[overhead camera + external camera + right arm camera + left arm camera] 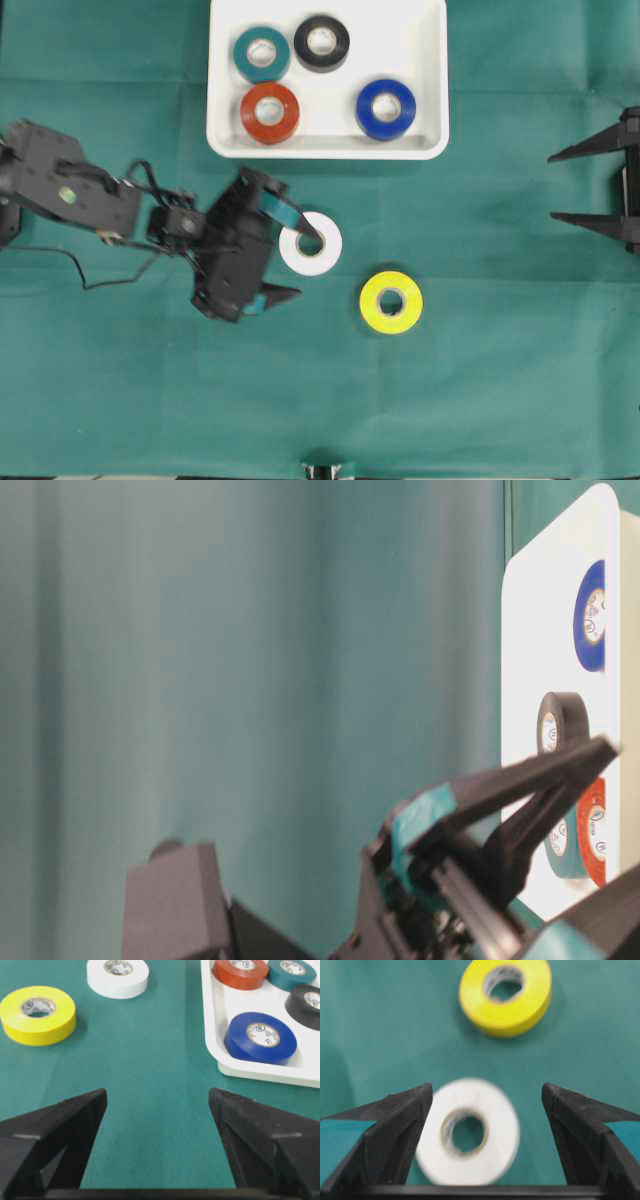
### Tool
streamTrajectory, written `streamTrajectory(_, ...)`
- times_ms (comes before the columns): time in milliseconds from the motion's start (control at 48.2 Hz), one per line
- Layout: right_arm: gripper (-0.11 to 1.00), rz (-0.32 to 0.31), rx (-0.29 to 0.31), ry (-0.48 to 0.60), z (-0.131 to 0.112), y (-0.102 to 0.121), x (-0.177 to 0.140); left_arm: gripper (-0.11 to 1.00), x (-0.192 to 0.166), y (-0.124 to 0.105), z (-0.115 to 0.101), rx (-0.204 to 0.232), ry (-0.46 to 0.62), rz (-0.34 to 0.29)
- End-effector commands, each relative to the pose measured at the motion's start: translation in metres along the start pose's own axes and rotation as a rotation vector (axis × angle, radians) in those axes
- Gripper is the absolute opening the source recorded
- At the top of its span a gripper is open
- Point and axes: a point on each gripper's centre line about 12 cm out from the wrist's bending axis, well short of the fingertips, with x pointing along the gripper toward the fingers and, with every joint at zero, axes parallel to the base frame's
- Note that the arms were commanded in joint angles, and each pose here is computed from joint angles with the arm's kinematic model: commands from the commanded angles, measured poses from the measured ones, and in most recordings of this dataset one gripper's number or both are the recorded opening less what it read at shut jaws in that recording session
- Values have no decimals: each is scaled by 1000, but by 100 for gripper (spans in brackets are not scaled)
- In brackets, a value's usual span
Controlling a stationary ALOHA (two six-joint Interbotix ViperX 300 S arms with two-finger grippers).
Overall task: Put the tape into the white case with the left arm.
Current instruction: 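Reach the left gripper past the white roll to the yellow roll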
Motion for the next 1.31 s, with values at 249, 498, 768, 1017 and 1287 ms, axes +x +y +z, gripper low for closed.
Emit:
streamTrajectory(249,86,1,1,-14,5,0,1,90,24,-8,24,18,-41,-17)
streamTrajectory(498,86,1,1,-14,5,0,1,90,49,-15,29,28,-39,-31)
streamTrajectory(768,86,1,1,-14,5,0,1,90,73,-19,38,35,-51,-38)
streamTrajectory(1017,86,-1,2,-15,5,0,1,90,93,-23,37,37,-16,-54)
streamTrajectory(1287,86,-1,2,-17,6,0,1,90,109,-26,32,39,55,-78)
